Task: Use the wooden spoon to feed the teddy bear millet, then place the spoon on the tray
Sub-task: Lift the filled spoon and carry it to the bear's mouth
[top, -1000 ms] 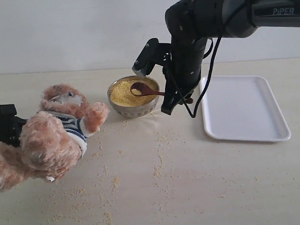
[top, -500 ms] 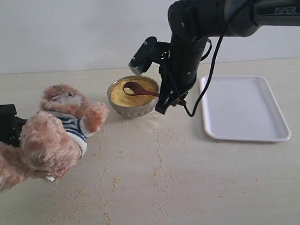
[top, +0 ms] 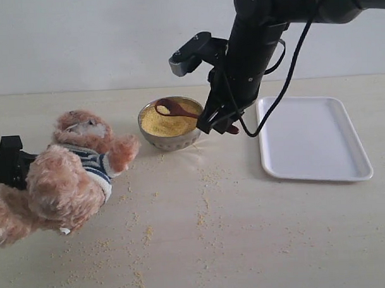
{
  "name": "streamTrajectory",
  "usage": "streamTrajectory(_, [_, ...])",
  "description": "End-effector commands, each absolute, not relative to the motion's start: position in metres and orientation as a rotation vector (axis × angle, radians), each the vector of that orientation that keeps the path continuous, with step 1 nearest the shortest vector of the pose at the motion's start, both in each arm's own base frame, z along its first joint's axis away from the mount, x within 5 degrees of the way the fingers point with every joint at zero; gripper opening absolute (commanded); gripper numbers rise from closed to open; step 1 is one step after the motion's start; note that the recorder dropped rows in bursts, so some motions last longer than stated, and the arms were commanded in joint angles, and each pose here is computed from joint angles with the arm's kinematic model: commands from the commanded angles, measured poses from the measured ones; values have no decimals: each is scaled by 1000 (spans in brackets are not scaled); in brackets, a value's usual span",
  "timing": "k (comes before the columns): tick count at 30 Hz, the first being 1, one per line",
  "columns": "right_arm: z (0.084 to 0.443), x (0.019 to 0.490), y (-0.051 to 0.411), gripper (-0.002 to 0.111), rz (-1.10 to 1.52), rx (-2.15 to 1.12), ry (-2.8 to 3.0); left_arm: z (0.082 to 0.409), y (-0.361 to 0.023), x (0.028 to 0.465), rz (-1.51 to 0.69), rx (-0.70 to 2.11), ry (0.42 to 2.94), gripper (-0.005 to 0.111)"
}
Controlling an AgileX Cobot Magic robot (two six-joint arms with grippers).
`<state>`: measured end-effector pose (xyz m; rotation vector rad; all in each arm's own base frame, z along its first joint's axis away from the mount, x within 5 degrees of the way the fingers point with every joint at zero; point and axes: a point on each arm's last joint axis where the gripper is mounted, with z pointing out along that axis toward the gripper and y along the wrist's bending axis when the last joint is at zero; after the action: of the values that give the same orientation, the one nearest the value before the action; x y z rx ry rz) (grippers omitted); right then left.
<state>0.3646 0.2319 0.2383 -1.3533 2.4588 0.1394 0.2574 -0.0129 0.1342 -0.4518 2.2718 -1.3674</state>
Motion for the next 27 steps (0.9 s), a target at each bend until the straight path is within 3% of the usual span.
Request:
streamTrajectory(1, [260, 355, 227, 0, 190, -1345, 2459, 138, -13, 259, -1390, -445, 2236, 5])
streamTrajectory(14, [293, 313, 259, 0, 334, -1408, 2377, 138, -14, 258, -1400, -428, 2241, 5])
streamTrajectory(27, [297, 285, 304, 0, 200, -1557, 2128, 141, -17, 257, -1442, -393, 2233, 5])
